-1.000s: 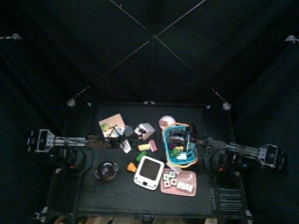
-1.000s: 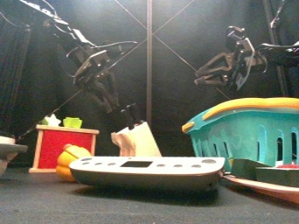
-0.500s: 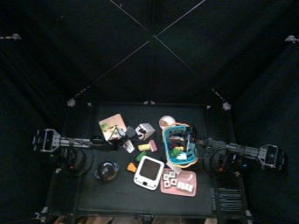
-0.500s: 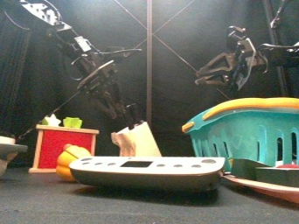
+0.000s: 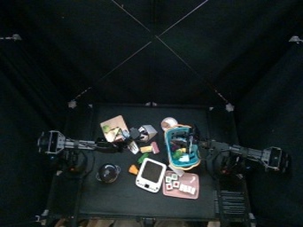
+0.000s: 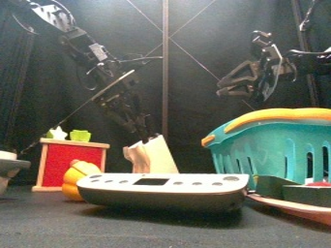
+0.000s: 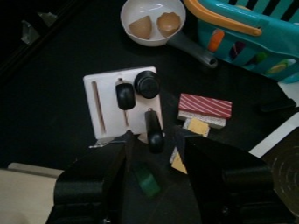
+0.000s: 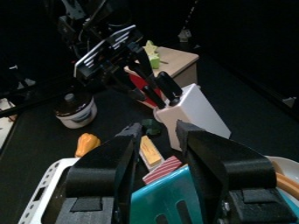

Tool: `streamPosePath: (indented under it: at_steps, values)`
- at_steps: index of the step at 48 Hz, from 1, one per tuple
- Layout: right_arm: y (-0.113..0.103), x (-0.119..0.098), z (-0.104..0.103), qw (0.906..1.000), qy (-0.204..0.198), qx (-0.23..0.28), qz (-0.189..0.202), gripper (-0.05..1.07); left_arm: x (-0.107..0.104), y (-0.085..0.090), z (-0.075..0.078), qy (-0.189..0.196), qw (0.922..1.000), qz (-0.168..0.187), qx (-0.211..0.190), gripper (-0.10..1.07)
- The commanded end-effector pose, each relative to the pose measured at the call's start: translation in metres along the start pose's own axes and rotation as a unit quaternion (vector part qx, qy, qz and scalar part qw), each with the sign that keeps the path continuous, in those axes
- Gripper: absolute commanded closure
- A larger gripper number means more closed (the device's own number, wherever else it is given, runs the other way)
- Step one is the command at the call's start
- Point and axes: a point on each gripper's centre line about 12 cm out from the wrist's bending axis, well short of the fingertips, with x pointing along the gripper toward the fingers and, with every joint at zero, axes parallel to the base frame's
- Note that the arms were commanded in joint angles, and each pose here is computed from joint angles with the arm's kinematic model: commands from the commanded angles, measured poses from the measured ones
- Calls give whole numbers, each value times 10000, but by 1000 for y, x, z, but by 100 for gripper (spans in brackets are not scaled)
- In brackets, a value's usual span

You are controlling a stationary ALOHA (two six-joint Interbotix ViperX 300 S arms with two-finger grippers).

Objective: Grab pairing knife

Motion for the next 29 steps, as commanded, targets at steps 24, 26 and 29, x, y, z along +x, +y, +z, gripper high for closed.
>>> streamPosePath:
  at_steps: [24,26,29]
  values:
    - [-2,-1,5,10000,-18,-27,-82,25,3,-4,11,-87,9999,-16,-54,45]
    - [-2,-1,5,10000,-18,-27,-82,25,2,-4,11,-97,9999,-17,-51,46]
    - [-2,-1,4,10000,0,-27,-95,25,1,-4,11,-104,9999,-25,-49,46]
